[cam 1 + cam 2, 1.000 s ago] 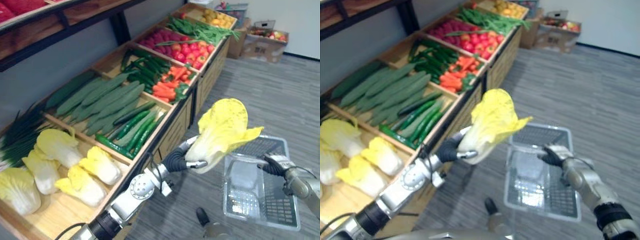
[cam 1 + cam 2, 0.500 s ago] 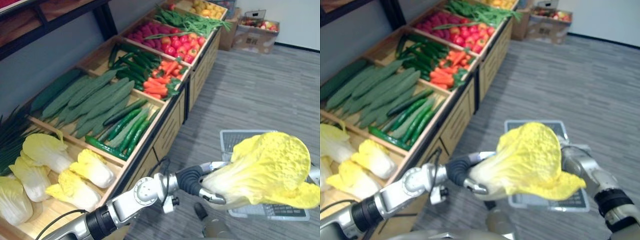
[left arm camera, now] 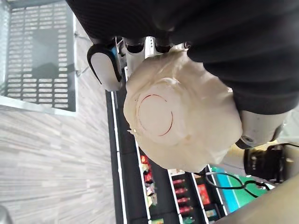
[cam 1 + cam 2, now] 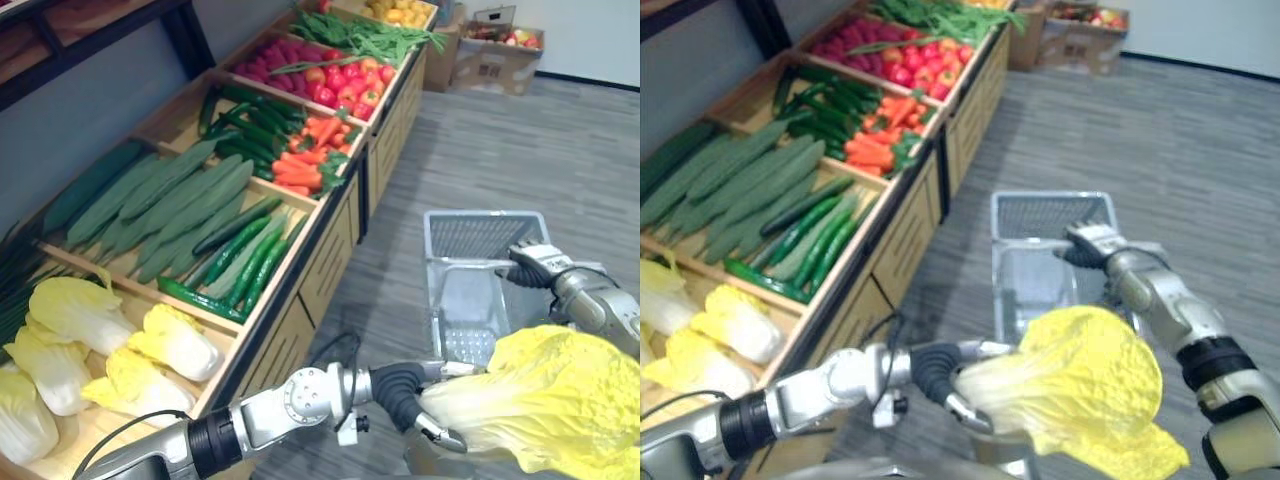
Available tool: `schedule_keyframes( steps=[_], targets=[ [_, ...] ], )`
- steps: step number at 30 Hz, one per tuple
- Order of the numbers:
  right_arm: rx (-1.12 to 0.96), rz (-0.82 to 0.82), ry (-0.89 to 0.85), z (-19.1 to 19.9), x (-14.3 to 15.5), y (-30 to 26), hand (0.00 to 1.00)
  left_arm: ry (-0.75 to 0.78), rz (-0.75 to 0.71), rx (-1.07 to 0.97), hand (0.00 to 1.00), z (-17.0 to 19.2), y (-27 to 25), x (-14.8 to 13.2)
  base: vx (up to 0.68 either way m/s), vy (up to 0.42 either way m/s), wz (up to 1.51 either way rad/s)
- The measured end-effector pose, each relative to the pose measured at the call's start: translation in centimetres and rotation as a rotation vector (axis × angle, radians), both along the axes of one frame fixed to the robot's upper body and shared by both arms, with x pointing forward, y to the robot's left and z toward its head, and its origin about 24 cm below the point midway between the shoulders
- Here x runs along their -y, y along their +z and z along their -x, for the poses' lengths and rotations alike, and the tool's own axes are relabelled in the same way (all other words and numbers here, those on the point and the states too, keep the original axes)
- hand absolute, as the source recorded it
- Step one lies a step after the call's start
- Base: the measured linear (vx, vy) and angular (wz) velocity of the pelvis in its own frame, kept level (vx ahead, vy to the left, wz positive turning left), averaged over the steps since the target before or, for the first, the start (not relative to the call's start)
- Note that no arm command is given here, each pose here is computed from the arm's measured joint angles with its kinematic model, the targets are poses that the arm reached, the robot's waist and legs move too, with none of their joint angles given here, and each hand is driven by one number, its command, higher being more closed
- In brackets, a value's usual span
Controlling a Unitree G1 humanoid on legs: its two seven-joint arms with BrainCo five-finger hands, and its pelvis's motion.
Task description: Pick vegetable in the basket
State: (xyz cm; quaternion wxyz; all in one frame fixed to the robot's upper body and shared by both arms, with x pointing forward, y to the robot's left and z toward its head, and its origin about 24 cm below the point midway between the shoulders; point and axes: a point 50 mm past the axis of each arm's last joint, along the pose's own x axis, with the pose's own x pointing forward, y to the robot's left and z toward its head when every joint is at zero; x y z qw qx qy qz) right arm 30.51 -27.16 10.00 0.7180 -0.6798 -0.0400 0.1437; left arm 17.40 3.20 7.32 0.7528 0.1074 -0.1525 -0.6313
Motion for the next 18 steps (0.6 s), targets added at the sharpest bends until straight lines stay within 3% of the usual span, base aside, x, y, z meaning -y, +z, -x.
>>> schedule_keyframes(
  steps=[9,18],
  targets=[
    [-0.005,-0.018,0.118,-0.4,-3.1,0.3,1.0,0.033,-0.086,-0.047,1.0,-0.7,-3.0,1.0,-0.06,-0.023,-0.01],
    [-0.08,-0.042,0.24,0.1,-6.5,-1.0,1.0,0.205,-0.191,-0.048,1.0,-3.3,-6.1,2.3,-0.07,-0.03,0.0]
  ],
)
